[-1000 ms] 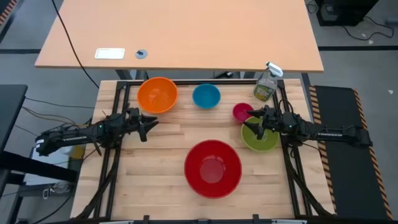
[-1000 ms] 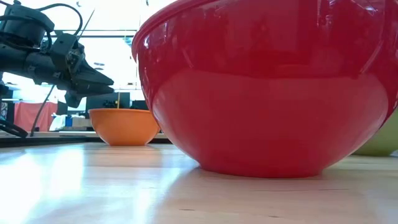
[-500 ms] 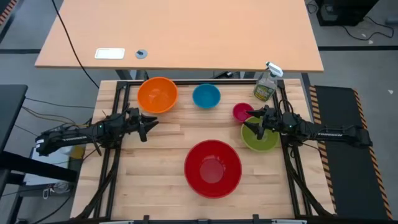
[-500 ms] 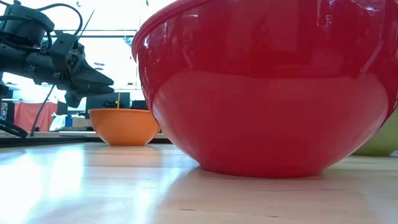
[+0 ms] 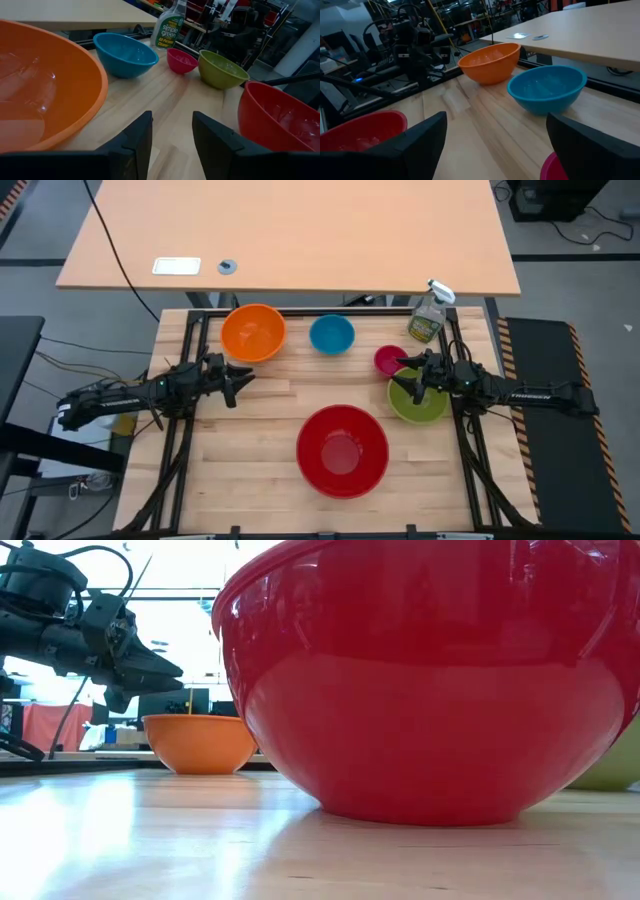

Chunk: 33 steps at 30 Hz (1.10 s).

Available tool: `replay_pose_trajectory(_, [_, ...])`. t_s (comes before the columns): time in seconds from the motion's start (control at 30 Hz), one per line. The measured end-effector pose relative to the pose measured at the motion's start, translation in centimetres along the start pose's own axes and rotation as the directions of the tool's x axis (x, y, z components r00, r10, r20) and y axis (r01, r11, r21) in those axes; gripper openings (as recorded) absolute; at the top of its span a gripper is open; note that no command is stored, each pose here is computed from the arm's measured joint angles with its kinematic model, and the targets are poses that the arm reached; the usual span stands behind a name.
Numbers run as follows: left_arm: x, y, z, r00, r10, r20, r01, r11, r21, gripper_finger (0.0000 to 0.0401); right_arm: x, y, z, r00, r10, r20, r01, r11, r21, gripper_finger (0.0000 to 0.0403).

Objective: Nest bowls inside each other

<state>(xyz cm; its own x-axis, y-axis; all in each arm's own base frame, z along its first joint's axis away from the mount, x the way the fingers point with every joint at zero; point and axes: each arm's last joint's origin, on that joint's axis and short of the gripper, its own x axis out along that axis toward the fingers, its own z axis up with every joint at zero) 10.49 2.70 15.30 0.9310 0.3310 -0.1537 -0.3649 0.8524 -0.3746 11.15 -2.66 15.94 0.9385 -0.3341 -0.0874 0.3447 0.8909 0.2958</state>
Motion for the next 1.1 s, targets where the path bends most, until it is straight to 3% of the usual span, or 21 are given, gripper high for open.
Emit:
replay_pose_trajectory(0.6, [0.0, 0.0, 0.0, 1.000, 0.000, 0.000, 0.000, 1.000, 0.000, 0.0142, 0.0, 0.0, 0.0, 1.000, 0.000, 0.000, 0.000, 1.000, 0.000, 0.0347])
replay_pose_trajectory(0.67, [0.0, 0.0, 0.0, 1.000, 0.018, 0.010, -0.019, 0.996, 0.085, 0.0142, 0.0, 0.0, 0.0, 1.000, 0.000, 0.000, 0.000, 1.000, 0.000, 0.0347])
replay_pose_trajectory(0.77, [0.0, 0.1, 0.3, 0.998, 0.050, 0.044, -0.061, 0.942, 0.329, 0.0142, 0.0, 0.0, 0.0, 1.000, 0.000, 0.000, 0.000, 1.000, 0.000, 0.0347])
replay_pose_trajectory(0.87, [0.0, 0.0, 0.6, 0.996, 0.038, 0.075, -0.063, 0.928, 0.368, 0.0142, 0.0, 0.1, 0.2, 1.000, 0.003, 0.022, -0.003, 1.000, 0.003, 0.0347])
replay_pose_trajectory(0.97, [-0.1, -0.4, 1.4, 0.987, 0.002, 0.159, -0.043, 0.967, 0.251, 0.0142, -0.2, 0.4, 1.8, 0.980, -0.004, 0.198, -0.007, 0.998, 0.056, 0.0347])
replay_pose_trajectory(1.03, [-0.3, -0.7, 2.2, 0.969, -0.032, 0.245, 0.015, 0.997, 0.073, 0.0142, -0.6, 0.6, 3.4, 0.928, -0.035, 0.370, -0.008, 0.993, 0.114, 0.0347])
replay_pose_trajectory(1.1, [-0.5, -1.0, 3.0, 0.945, -0.061, 0.322, 0.090, 0.993, -0.076, 0.0142, -1.2, 0.5, 4.6, 0.856, -0.117, 0.503, 0.020, 0.981, 0.195, 0.0347])
